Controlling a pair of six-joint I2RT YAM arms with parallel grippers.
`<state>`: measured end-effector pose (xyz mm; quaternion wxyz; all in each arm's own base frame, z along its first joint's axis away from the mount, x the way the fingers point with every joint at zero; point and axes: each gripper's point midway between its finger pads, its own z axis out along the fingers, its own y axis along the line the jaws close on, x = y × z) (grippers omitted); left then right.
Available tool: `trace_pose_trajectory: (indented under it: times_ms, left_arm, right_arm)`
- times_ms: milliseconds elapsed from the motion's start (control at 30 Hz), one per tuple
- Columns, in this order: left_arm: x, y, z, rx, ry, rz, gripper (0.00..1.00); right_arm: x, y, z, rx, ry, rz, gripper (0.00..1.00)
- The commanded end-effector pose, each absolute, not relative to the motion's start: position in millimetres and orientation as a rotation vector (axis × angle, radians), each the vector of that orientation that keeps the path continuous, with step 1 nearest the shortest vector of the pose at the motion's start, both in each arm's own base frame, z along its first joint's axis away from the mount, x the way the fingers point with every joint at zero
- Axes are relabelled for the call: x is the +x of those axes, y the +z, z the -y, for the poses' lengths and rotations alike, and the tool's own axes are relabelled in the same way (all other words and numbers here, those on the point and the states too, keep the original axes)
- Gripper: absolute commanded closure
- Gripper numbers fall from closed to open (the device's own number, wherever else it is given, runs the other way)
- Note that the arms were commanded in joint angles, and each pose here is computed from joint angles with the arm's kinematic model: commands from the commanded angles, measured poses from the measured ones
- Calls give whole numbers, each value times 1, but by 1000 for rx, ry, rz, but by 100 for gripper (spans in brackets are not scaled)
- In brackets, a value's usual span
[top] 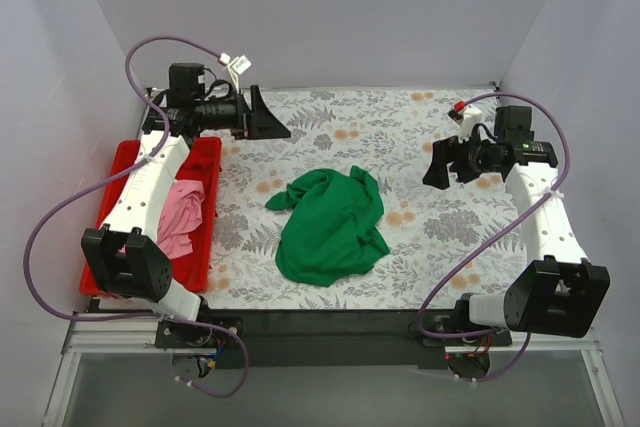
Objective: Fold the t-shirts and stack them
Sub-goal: Move the tshirt to the center of the board, then flatten the tshirt out
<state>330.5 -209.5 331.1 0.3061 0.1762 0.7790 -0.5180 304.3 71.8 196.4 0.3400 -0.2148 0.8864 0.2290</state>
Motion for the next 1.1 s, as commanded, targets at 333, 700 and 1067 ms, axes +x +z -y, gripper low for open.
trace_pose_trajectory:
  times_ms: [333,700,1067]
  left_arm:
    - [224,159,223,1087,-925,-2259,18]
    - [210,59,204,1141,-589,-2437,25]
    - [224,13,186,1079,-389,-2568,34]
  right_arm:
    - [254,135,-133,-944,728,-2452,20]
    - [244,61,-181,-1150,765,-2605,45]
    - [234,14,-191,-1211,732,-2680,56]
